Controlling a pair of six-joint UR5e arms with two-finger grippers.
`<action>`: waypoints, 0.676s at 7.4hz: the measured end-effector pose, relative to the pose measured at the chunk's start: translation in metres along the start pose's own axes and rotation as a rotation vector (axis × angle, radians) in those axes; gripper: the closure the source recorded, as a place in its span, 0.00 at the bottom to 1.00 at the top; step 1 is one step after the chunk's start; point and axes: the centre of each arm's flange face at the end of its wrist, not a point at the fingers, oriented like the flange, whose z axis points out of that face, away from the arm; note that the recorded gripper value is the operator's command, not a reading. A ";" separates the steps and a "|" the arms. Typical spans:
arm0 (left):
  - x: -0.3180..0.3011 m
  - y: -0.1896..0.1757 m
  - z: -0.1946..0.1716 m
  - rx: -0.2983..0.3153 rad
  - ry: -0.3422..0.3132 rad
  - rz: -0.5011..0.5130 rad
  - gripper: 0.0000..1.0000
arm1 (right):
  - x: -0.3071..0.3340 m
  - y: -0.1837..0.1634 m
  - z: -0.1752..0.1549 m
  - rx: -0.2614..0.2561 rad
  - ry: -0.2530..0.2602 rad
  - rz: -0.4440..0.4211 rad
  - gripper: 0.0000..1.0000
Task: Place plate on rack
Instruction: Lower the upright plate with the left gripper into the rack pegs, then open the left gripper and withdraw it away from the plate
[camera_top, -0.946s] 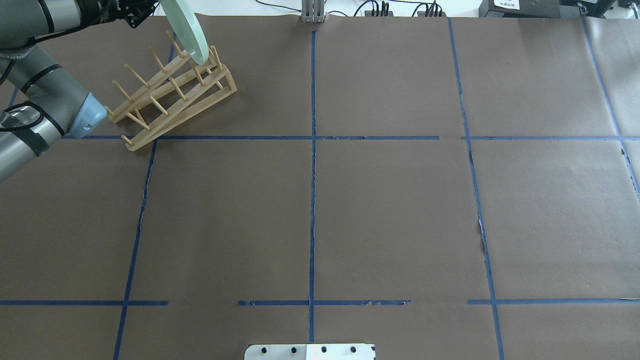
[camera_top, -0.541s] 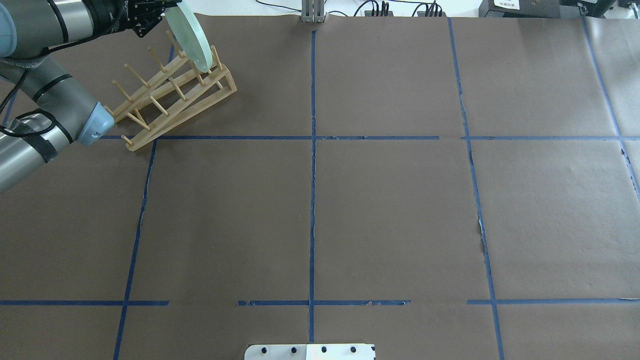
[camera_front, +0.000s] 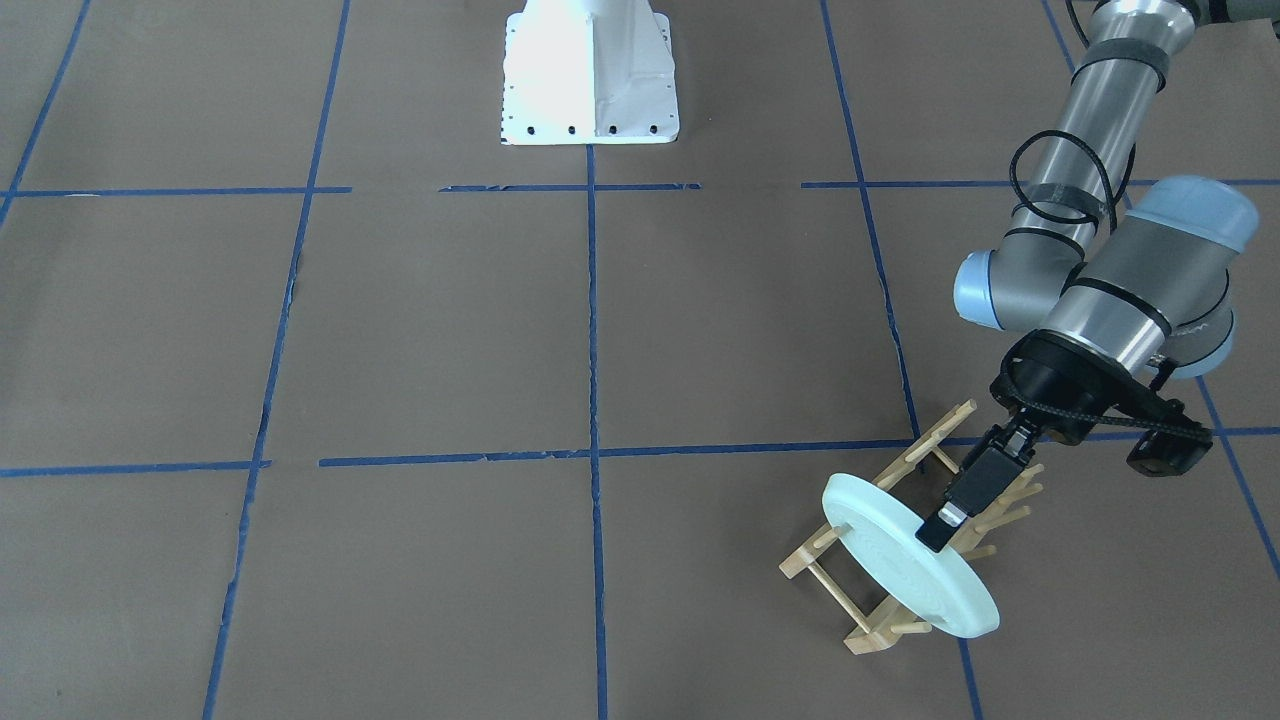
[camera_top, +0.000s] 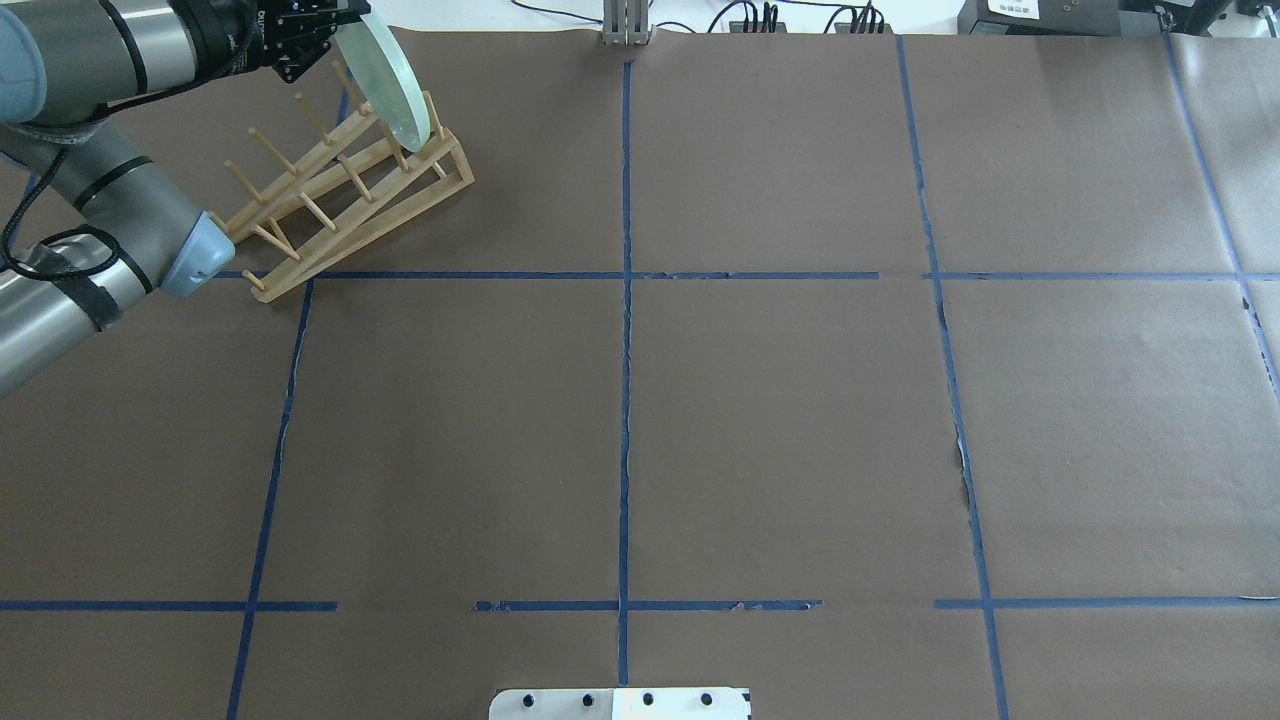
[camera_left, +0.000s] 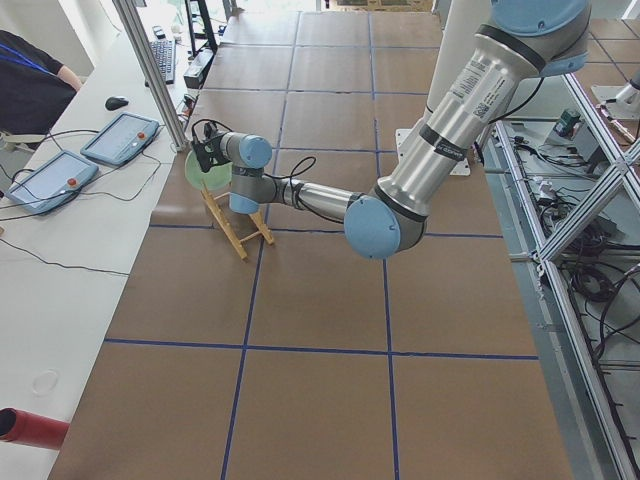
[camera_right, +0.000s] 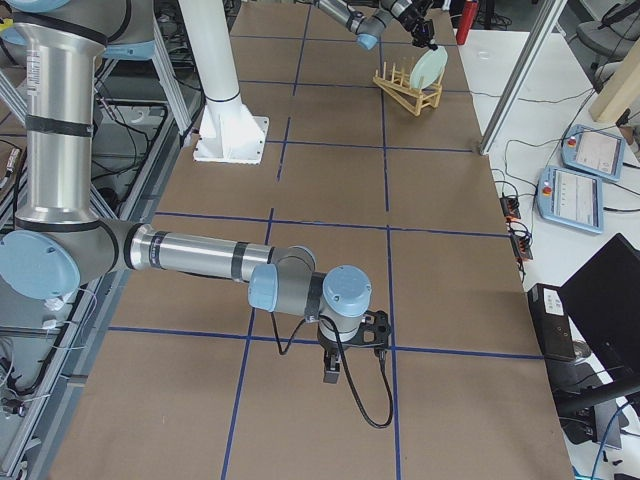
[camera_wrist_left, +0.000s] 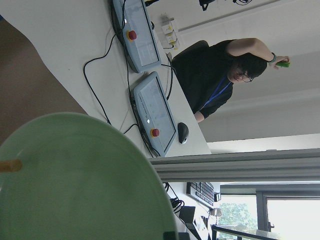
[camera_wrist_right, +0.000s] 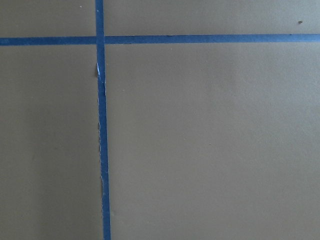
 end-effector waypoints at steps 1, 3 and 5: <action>-0.001 0.000 0.000 0.001 -0.001 0.005 0.00 | 0.000 0.000 0.000 0.000 0.000 0.000 0.00; -0.002 -0.001 0.000 0.002 -0.003 0.018 0.00 | 0.000 0.000 0.000 -0.001 0.000 0.001 0.00; -0.002 -0.002 -0.002 0.003 -0.004 0.052 0.00 | 0.000 0.000 0.000 0.000 0.000 0.001 0.00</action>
